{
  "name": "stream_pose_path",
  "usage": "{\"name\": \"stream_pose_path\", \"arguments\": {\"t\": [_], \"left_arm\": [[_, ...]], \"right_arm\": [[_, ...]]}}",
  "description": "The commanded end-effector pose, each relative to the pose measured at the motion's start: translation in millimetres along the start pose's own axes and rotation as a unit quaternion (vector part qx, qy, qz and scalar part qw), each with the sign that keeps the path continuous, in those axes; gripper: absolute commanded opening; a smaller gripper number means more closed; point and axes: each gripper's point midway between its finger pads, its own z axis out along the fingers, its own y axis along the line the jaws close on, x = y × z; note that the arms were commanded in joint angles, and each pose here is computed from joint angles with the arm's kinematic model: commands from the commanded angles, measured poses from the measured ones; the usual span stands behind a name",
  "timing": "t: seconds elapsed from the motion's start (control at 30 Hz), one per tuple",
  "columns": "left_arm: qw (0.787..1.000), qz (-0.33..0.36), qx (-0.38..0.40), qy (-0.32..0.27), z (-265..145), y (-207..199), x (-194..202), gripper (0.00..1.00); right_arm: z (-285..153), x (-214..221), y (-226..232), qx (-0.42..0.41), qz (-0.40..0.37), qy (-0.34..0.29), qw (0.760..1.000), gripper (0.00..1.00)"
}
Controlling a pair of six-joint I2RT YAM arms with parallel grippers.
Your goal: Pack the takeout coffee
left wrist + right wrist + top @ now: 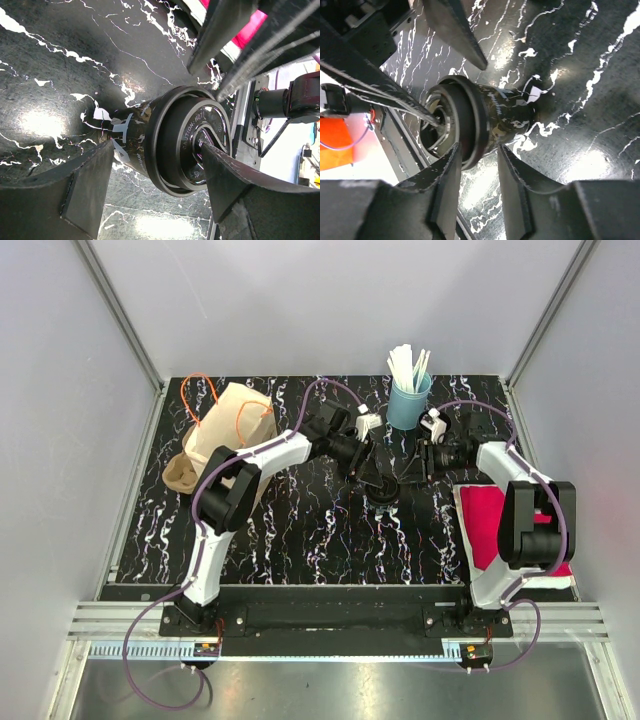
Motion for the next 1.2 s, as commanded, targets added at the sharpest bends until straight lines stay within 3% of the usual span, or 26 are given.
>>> {"name": "stream_pose_path", "arguments": {"t": [0.0, 0.47, 0.93, 1.17], "left_arm": [[1.0, 0.013, -0.021, 0.008, 5.8, 11.3, 5.8, 0.73], [0.999, 0.019, -0.027, 0.015, 9.4, 11.5, 9.8, 0.71], [0.998, 0.034, -0.053, 0.029, 13.3, 17.8, 17.5, 0.57], [0.997, 0.032, -0.055, 0.036, 13.5, 20.0, 23.1, 0.53]], "right_arm": [[0.2, -8.4, 0.8, -0.025, 0.011, -0.014, 1.0, 0.39], [7.5, -4.4, -10.8, -0.027, 0.042, -0.005, 0.999, 0.31], [14.6, 8.4, -38.4, 0.029, 0.065, 0.01, 0.997, 0.19], [1.6, -15.3, -14.2, 0.007, 0.031, -0.021, 0.999, 0.28]]}}
